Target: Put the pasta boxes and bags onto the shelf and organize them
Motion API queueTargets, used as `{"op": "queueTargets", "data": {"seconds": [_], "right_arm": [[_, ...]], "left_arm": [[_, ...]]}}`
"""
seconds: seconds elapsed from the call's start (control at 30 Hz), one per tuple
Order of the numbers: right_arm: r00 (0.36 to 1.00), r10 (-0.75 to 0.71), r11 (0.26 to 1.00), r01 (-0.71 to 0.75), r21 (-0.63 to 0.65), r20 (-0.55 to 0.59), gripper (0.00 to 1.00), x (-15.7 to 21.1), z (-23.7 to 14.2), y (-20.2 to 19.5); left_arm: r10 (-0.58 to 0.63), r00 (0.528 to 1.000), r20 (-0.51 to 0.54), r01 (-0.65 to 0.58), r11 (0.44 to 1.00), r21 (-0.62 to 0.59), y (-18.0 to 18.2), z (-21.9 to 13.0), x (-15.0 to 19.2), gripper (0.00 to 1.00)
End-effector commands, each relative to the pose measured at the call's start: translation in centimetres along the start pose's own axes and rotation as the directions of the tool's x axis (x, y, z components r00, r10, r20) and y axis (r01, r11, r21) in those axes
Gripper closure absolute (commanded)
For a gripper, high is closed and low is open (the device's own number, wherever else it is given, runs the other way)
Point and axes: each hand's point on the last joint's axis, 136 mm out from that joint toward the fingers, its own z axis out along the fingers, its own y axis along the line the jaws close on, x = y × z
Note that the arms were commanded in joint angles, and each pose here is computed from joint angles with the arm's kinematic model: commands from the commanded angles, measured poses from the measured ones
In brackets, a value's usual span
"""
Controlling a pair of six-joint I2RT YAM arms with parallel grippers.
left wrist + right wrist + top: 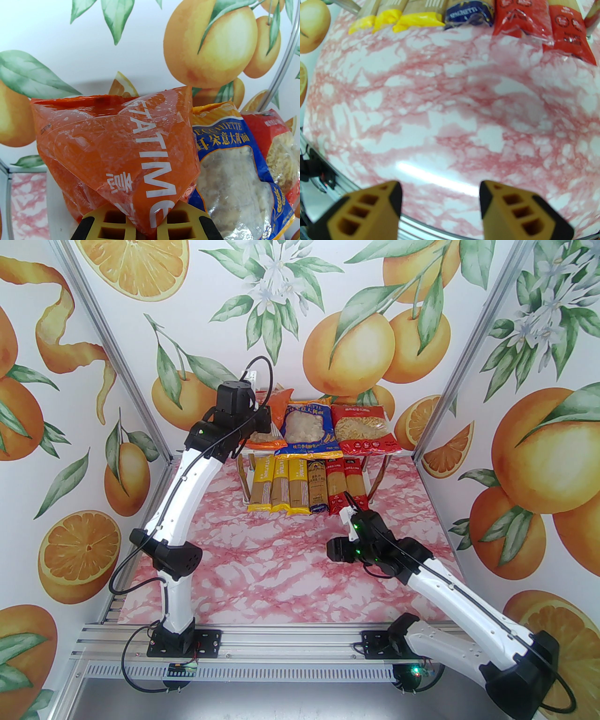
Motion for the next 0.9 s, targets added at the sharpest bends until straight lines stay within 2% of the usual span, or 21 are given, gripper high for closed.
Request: {"op": "queueTargets", "data": {"seconds": [0.0,0.13,0.27,0.47,0.53,0.67,0.73,0.87], "right_arm": [[1.0,0.008,1.0,-0.008,0.001,0.009,0.4,0.4,0.0,-0.4],[1.0,0.005,1.0,-0.005,0.01,-0.001,0.4,0.7,0.2,-0.6],[1.0,0.005,1.0,-0.005,0.015,-0.013,0.4,1.0,0.5,-0.8],[1.0,0.006,1.0,-0.006,0.02,-0.014,0.39,1.3,0.3,-1.0],[1.0,0.006,1.0,-0.006,0.022,-0.013,0.39,1.3,0.3,-1.1],[1.0,0.006,1.0,-0.006,0.024,-0.01,0.39,1.4,0.0,-1.1],[1.0,0.007,1.0,-0.007,0.024,-0.007,0.39,1.3,-0.1,-1.2],[1.0,0.013,1.0,-0.013,0.028,-0.006,0.39,1.4,-0.1,-1.3]], "left_arm": [[-0.043,0.995,0.086,0.046,0.998,-0.035,-0.5,0.0,-1.8,1.0],[-0.019,0.995,0.102,0.03,0.994,-0.109,-0.3,-0.3,-1.7,1.0],[-0.023,0.993,0.118,0.035,0.994,-0.103,-0.7,-0.2,-1.9,1.0],[-0.025,0.997,0.07,0.034,0.989,-0.143,0.0,0.1,-0.5,0.98],[-0.018,0.998,0.054,0.026,0.988,-0.149,0.1,0.2,-0.1,0.83],[-0.011,1.0,0.025,0.014,0.991,-0.135,0.0,0.4,0.6,0.65],[-0.01,1.0,0.018,0.012,0.993,-0.116,0.0,0.5,0.6,0.53],[-0.002,1.0,0.005,0.002,0.998,-0.058,-0.5,0.6,0.6,0.19]]}}
